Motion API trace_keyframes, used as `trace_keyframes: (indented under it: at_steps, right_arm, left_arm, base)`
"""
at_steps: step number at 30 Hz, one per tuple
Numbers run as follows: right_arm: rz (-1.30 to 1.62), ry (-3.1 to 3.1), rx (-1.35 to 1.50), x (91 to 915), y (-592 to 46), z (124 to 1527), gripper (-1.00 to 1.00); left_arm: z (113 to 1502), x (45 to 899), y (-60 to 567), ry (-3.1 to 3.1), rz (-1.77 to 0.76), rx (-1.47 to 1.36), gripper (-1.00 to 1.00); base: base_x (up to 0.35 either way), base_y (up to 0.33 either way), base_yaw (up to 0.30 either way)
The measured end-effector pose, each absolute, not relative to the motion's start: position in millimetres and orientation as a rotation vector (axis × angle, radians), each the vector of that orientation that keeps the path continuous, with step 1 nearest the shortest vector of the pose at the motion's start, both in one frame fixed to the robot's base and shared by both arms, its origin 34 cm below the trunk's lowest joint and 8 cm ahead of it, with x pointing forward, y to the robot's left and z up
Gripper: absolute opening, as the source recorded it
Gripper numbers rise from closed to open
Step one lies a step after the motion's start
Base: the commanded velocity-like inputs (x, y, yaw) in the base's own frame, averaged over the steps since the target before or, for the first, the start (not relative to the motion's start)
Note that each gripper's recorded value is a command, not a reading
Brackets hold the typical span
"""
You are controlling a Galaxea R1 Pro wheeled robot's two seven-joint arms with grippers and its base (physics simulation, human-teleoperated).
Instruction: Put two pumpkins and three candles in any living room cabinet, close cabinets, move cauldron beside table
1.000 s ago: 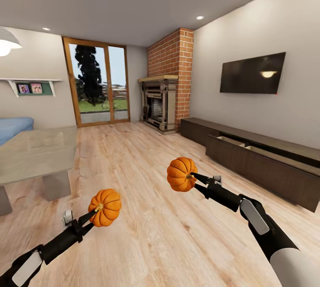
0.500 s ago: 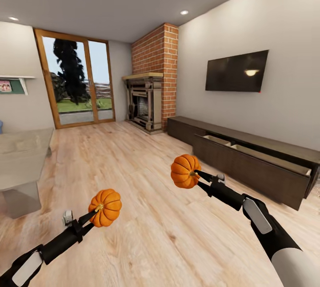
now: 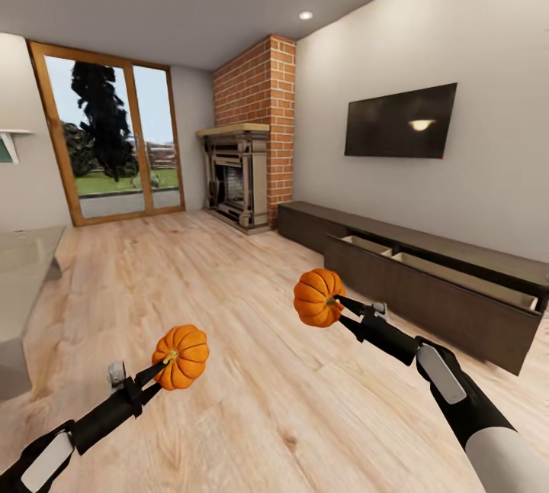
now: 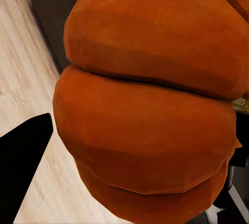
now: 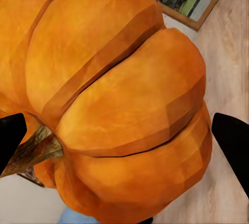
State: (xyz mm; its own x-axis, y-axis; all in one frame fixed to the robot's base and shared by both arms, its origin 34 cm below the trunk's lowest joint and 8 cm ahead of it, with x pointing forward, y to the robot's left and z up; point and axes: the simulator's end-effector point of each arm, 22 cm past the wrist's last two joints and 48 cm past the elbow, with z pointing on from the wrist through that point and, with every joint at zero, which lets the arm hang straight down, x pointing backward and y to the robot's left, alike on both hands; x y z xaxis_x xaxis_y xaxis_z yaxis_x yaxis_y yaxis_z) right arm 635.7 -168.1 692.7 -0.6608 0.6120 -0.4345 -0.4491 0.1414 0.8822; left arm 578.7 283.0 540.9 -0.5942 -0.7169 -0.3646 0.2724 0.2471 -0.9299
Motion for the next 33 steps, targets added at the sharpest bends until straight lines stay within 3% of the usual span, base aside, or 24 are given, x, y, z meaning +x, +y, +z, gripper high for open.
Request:
trace_keyframes:
  at_steps: [33]
  right_arm:
    - [1.643,1.594,0.170,633.1,-171.3,697.0,-1.00]
  left_arm:
    - [552.6,577.8,282.9,1.660,-1.482,-0.397,-1.00]
  base:
    - [0.342,-0.042,-0.250]
